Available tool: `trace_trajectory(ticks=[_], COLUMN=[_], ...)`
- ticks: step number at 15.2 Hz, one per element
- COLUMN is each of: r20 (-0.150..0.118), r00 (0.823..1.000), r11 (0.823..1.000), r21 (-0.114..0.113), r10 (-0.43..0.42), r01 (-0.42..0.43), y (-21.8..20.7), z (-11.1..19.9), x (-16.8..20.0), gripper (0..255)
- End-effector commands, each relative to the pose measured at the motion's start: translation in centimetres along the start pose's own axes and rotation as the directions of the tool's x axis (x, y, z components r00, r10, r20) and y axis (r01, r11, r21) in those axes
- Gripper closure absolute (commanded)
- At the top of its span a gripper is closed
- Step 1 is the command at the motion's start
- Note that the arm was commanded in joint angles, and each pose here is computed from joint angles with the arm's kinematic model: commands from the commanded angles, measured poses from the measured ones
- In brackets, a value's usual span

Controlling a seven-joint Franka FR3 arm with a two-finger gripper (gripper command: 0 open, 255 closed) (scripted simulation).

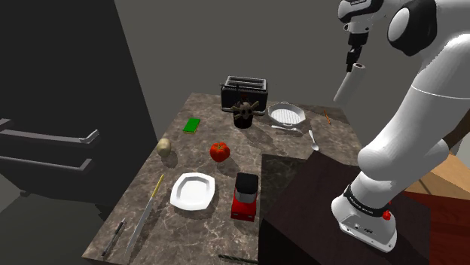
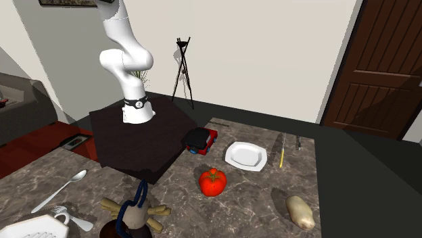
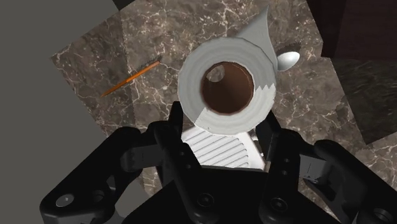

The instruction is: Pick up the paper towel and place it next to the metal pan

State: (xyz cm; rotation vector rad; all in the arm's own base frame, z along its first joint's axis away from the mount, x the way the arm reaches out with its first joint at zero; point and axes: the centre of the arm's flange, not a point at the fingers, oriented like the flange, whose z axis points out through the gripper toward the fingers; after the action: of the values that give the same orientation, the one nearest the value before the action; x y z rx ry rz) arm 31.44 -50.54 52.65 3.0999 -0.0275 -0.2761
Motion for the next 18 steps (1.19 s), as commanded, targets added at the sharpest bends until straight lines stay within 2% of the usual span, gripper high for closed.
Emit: trace_trajectory(ticks=[1, 18], r20=[0.0, 0.0], r00=[1.0, 1.0], r11=[1.0, 1.0], r21=[0.0, 0.0], r10=[0.0, 0.0], r01=[0.0, 0.0], y=[0.0, -0.3], z=[1.0, 9.8], x=[0.1, 1.6], gripper=[255, 255])
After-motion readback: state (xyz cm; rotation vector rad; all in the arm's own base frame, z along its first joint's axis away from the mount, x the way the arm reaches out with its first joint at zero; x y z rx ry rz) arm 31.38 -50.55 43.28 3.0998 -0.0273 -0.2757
